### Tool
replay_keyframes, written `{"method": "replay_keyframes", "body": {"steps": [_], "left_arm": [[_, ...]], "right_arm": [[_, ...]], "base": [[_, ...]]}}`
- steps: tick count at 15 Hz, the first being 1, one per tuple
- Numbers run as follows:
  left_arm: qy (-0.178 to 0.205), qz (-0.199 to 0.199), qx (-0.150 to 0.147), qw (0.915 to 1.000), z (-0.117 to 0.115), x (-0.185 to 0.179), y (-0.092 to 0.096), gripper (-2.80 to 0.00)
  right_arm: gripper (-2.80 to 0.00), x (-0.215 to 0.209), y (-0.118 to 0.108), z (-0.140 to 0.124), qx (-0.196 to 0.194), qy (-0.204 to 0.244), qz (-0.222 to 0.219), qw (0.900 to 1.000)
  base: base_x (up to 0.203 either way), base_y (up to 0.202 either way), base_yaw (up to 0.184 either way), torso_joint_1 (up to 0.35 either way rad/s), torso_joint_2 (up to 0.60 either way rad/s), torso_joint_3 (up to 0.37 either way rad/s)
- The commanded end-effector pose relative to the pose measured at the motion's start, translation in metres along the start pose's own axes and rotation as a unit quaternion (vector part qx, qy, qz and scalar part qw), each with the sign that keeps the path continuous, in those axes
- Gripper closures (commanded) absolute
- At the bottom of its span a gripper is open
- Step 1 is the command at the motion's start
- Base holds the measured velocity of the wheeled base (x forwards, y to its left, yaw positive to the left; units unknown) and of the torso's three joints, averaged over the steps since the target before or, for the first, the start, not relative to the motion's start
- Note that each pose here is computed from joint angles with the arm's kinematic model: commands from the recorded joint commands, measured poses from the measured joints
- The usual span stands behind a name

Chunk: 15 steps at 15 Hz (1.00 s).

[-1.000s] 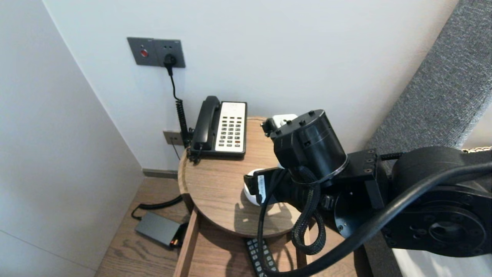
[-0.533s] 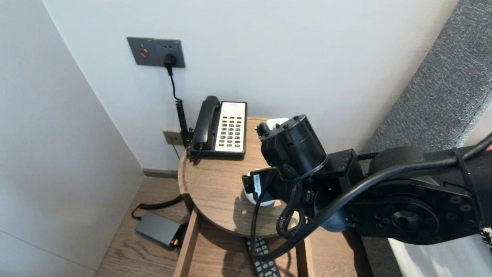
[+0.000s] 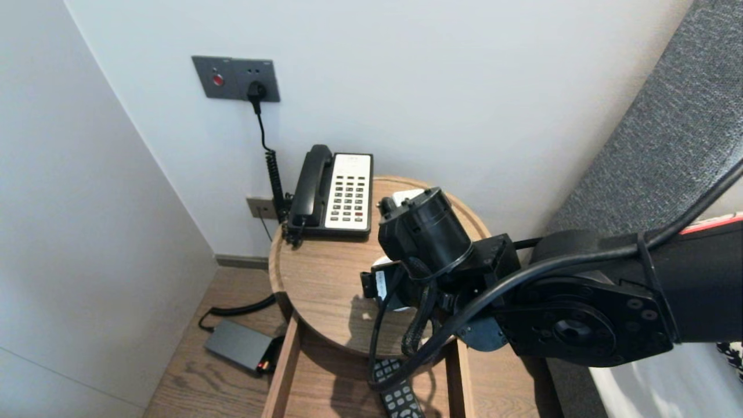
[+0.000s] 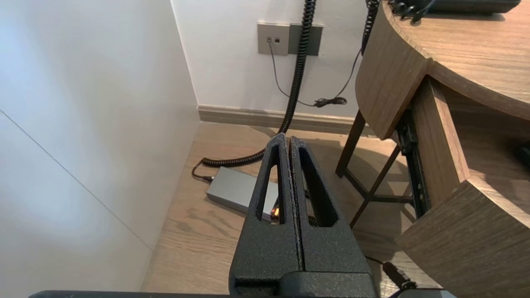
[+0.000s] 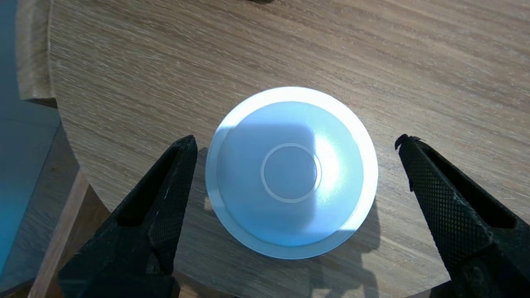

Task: Put the remote controls on the table in the drawer one by one

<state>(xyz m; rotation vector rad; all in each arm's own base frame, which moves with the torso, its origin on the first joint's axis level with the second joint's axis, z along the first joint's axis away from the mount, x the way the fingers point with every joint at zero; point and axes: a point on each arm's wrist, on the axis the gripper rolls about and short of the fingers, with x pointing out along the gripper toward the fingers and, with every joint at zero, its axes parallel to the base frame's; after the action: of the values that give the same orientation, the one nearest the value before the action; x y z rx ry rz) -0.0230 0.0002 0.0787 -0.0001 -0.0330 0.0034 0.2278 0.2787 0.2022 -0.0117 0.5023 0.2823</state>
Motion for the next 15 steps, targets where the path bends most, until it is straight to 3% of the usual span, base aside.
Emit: {"method": "replay_keyframes", "body": {"steps": [1,15], "left_arm": [[0.004,0.001,0.0,1.0,-0.003,0.001,0.0,0.0],[0.004,0.001,0.0,1.0,-0.003,0.001,0.0,0.0]], "right_arm": [[-2.8,0.003,0.0,-0.005,-0.004,0.008,-0.004,1.0],[-2.8,0.021,0.006,-0.015,-0.006,0.011,-0.007,1.0]], "base": [[0.0,0.0,0.0,0.0,0.0,0.0],[0.0,0.0,0.0,0.0,0.0,0.0]]}}
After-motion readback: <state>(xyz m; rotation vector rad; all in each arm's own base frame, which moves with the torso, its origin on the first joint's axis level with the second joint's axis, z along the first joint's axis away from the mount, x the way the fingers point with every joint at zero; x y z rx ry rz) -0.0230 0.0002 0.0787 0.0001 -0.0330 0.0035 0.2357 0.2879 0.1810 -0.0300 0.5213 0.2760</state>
